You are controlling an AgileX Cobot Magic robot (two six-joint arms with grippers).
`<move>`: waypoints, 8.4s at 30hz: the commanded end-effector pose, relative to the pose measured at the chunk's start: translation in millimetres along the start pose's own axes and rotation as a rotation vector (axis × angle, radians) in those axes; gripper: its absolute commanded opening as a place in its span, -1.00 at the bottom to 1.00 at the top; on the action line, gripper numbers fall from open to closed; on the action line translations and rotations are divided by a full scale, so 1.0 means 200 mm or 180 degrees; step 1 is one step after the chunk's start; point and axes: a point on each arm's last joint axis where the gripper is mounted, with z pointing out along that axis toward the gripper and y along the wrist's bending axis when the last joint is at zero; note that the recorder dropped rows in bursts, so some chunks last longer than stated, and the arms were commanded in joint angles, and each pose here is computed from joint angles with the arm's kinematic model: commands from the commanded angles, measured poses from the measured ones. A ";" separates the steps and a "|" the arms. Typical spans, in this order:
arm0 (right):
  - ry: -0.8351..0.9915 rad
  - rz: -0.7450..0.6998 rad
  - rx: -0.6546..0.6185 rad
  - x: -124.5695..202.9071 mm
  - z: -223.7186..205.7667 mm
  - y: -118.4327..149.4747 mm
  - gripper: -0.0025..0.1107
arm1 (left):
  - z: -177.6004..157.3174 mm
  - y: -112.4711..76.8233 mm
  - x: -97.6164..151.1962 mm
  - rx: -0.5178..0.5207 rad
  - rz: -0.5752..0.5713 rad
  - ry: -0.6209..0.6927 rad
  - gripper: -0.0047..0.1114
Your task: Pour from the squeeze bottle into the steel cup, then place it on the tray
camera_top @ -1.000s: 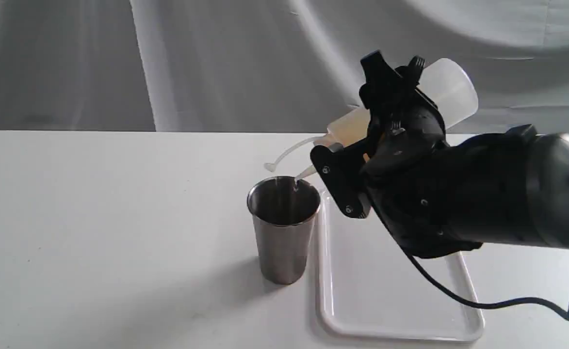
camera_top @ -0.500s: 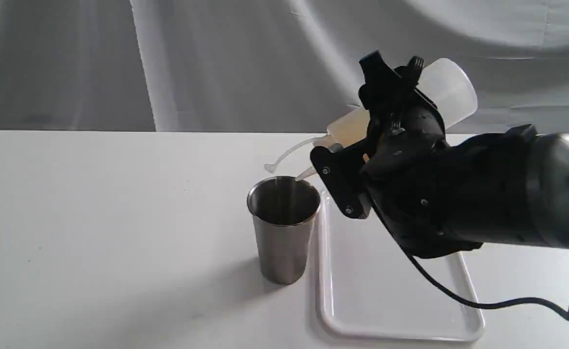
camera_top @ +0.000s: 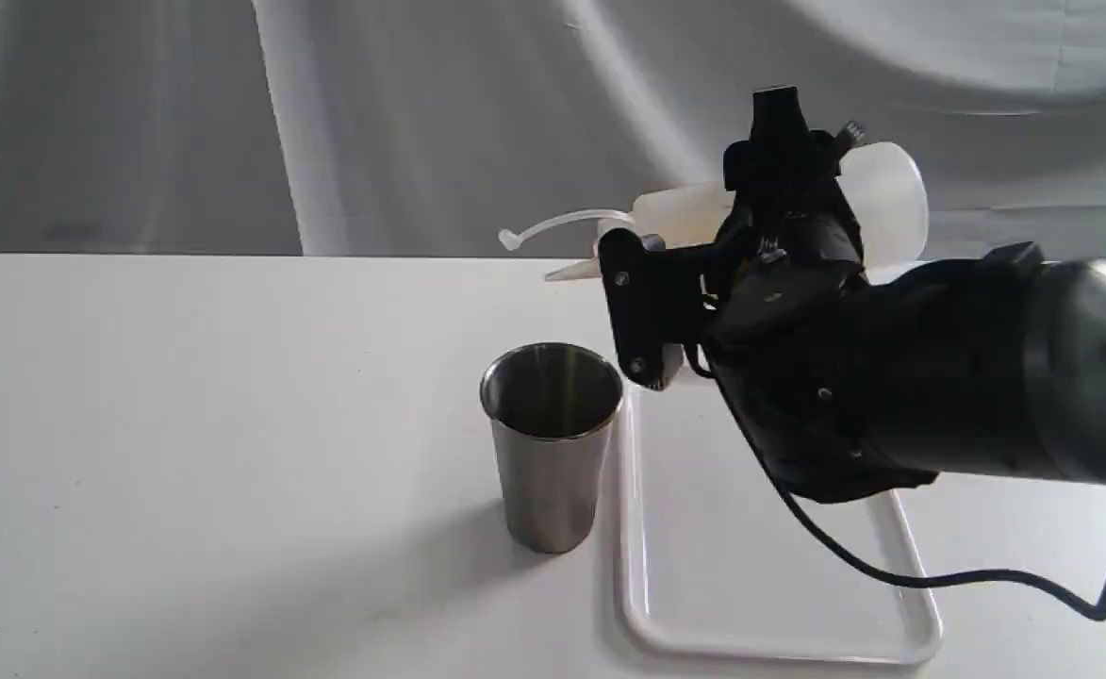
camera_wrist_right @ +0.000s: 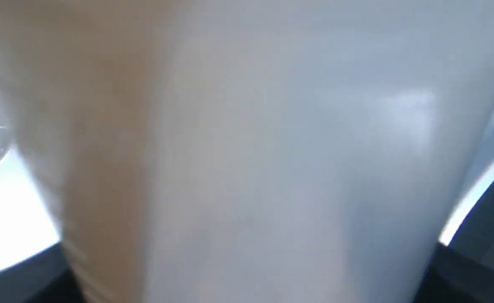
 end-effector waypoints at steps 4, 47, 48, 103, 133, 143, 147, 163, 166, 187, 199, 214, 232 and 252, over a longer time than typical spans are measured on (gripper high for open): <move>-0.0011 0.0980 0.0095 0.01 -0.01 -0.03 -0.96 | 0.00 0.00 0.00 0.0004 0.0003 -0.0025 -0.78; -0.0346 0.5325 0.0068 0.15 -0.11 -0.20 -0.96 | 0.00 0.00 0.00 0.0004 0.0003 -0.0025 -0.78; -0.0387 0.5355 0.0095 0.18 -0.13 -0.23 -0.96 | 0.00 0.00 0.00 0.0004 0.0003 -0.0025 -0.78; -0.2285 0.4887 -0.0771 0.30 -0.15 0.05 -0.96 | 0.00 0.00 0.00 0.0004 0.0003 -0.0025 -0.78; -0.1713 0.5150 -0.0853 0.19 0.08 0.50 -0.96 | 0.00 0.00 0.00 0.0004 0.0003 -0.0025 -0.78; -0.1518 0.5274 -0.0948 0.18 0.12 0.58 -0.96 | 0.00 0.00 0.00 0.0004 0.0003 -0.0025 -0.78; -0.1445 0.5309 -0.0907 0.18 0.14 0.62 -0.96 | 0.00 0.00 0.00 0.0004 0.0003 -0.0025 -0.78; -0.1574 0.5078 -0.0691 0.18 0.14 0.63 -0.96 | 0.00 0.00 0.00 0.0004 0.0003 -0.0025 -0.78; -0.1589 0.5068 -0.0651 0.17 0.15 0.66 -0.96 | 0.00 0.00 0.00 0.0004 0.0003 -0.0025 -0.78; -0.1525 0.4973 -0.0737 0.14 0.19 0.81 -0.96 | 0.00 0.00 0.00 0.0004 0.0003 -0.0025 -0.78; -0.1457 0.5150 -0.0860 0.13 0.20 0.86 -0.96 | 0.00 0.00 0.00 0.0004 0.0003 -0.0025 -0.78; -0.1456 0.5399 -0.0946 0.13 0.19 0.86 -0.03 | 0.00 0.00 0.00 0.0004 0.0003 -0.0025 -0.78; -0.1440 0.5392 -0.0959 0.13 0.19 0.86 0.60 | 0.00 0.00 0.00 0.0004 0.0003 -0.0025 -0.78; -0.1545 0.5298 -0.1053 0.12 0.18 0.87 0.84 | 0.00 0.00 0.00 0.0004 0.0003 -0.0025 -0.78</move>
